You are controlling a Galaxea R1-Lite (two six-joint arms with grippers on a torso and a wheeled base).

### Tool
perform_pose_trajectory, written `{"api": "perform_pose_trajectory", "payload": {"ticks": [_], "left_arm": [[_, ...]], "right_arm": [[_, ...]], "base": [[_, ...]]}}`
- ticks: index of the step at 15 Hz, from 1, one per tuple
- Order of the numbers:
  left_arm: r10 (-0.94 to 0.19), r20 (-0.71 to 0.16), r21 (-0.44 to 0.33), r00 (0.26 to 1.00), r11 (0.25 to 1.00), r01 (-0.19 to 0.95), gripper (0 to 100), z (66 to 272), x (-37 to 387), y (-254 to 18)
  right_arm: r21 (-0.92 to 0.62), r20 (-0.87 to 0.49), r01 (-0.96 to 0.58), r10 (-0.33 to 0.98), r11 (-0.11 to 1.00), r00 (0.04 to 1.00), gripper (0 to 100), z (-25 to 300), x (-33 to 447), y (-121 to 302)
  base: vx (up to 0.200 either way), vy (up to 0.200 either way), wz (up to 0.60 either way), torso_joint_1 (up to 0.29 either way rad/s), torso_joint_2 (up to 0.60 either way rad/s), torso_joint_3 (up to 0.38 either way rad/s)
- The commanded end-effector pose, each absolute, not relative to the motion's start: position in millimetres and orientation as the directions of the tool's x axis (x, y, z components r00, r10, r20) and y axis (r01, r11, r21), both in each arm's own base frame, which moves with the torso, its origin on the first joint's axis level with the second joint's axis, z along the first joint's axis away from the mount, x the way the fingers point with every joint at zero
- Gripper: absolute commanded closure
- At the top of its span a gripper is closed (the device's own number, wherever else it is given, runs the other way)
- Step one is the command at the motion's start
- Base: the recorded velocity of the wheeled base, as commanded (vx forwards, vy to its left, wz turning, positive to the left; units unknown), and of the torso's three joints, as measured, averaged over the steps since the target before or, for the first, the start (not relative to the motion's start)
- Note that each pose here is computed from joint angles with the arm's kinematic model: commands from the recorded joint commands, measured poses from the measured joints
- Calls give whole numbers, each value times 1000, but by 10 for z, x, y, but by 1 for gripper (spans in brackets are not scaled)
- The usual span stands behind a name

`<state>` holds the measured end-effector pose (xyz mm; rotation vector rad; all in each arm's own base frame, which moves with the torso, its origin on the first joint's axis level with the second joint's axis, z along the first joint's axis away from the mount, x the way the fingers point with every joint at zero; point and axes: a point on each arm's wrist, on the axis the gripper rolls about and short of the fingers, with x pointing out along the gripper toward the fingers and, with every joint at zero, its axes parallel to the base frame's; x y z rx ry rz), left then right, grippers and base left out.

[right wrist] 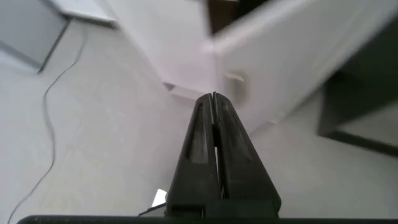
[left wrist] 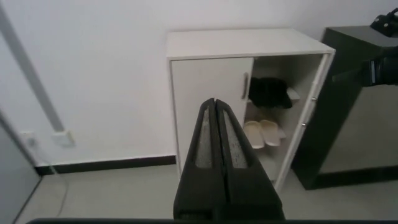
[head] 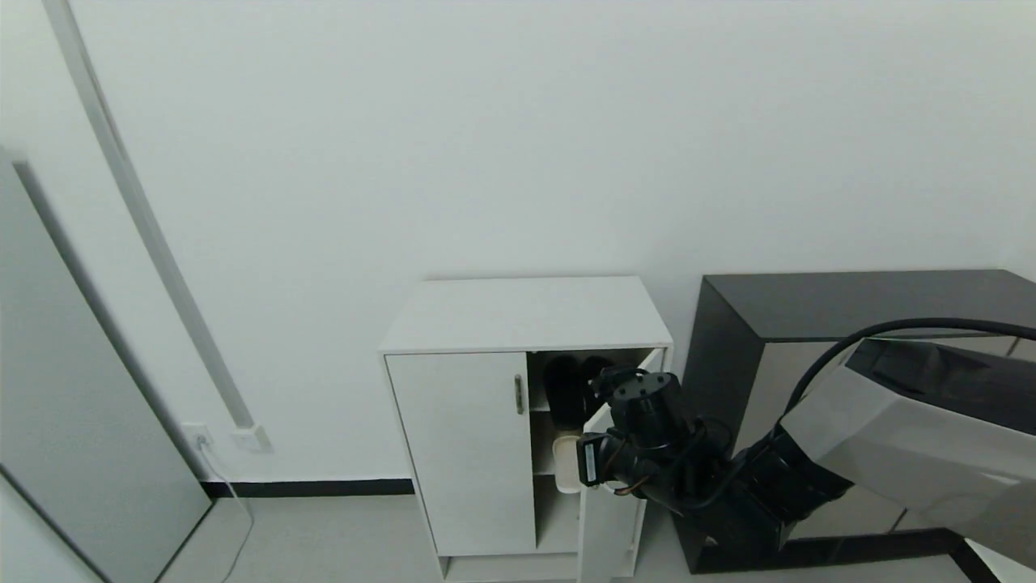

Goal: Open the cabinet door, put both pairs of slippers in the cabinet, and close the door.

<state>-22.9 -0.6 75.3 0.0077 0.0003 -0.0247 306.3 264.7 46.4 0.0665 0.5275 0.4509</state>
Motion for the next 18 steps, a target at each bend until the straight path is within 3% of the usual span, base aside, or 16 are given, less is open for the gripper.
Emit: {"api": "perform_pose_trajectory", "payload": {"ticks": [1, 4, 9, 18], "left_arm": [[-25, -2, 8, 1000, 1000, 25, 100, 753, -228, -6], [-25, -2, 9, 1000, 1000, 25, 100, 753, -228, -6], [-26, -2, 11, 1000, 1000, 26, 100, 753, -228, -6], [-26, -3, 12, 1000, 1000, 26, 100, 752, -228, -6]], "right_arm": [[169, -464, -390, 422, 905, 779, 100, 477, 3086, 2621], [29, -449, -291, 273, 956, 851, 100, 475, 3132, 2505], [-7, -474, -268, 233, 963, 849, 100, 582, 2951, 2234], [-48, -577, -227, 158, 973, 801, 100, 146, 2662, 1824]], "base": [[0, 0, 0, 0, 0, 0], [0, 0, 0, 0, 0, 0], [0, 0, 0, 0, 0, 0], [178, 0, 0, 3, -1, 3]]}}
